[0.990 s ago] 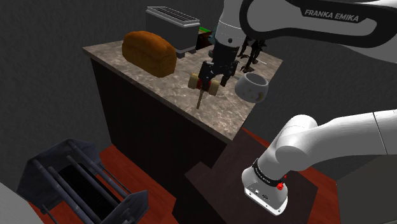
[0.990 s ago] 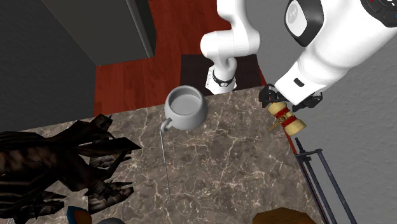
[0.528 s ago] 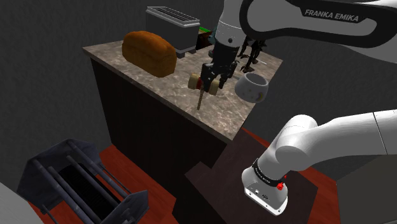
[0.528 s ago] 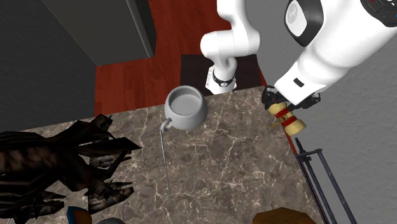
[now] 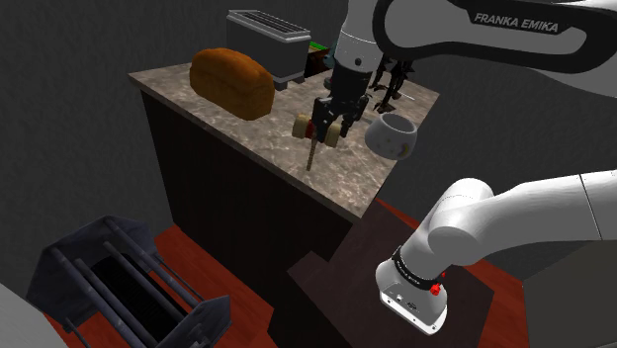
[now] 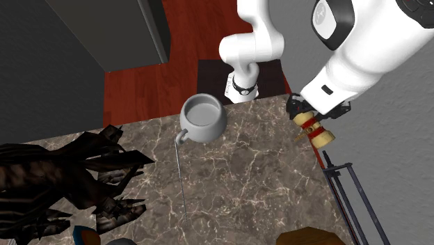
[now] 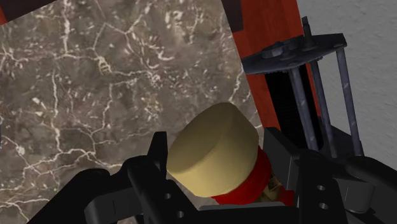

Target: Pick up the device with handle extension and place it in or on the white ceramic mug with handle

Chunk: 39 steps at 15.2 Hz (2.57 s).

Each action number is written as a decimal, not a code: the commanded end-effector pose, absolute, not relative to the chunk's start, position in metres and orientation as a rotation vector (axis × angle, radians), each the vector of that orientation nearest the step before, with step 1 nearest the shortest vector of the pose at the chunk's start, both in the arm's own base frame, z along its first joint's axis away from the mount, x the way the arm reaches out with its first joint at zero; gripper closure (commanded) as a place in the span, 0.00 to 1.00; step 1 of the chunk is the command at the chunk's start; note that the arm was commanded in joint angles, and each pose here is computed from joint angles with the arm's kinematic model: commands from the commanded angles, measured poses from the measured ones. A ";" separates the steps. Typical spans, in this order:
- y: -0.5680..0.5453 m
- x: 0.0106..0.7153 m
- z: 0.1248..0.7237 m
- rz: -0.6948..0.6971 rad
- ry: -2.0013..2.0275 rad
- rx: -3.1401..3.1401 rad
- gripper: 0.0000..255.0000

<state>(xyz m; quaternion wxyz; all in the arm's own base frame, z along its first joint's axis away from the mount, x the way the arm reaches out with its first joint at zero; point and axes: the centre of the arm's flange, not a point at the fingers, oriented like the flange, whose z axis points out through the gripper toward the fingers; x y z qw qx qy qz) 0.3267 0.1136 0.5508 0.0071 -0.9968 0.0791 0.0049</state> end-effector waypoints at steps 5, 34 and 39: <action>0.114 0.327 0.580 0.016 0.247 -3.118 1.00; 0.088 0.322 0.722 0.016 0.247 -3.118 1.00; 0.024 0.312 0.731 0.016 0.247 -3.118 1.00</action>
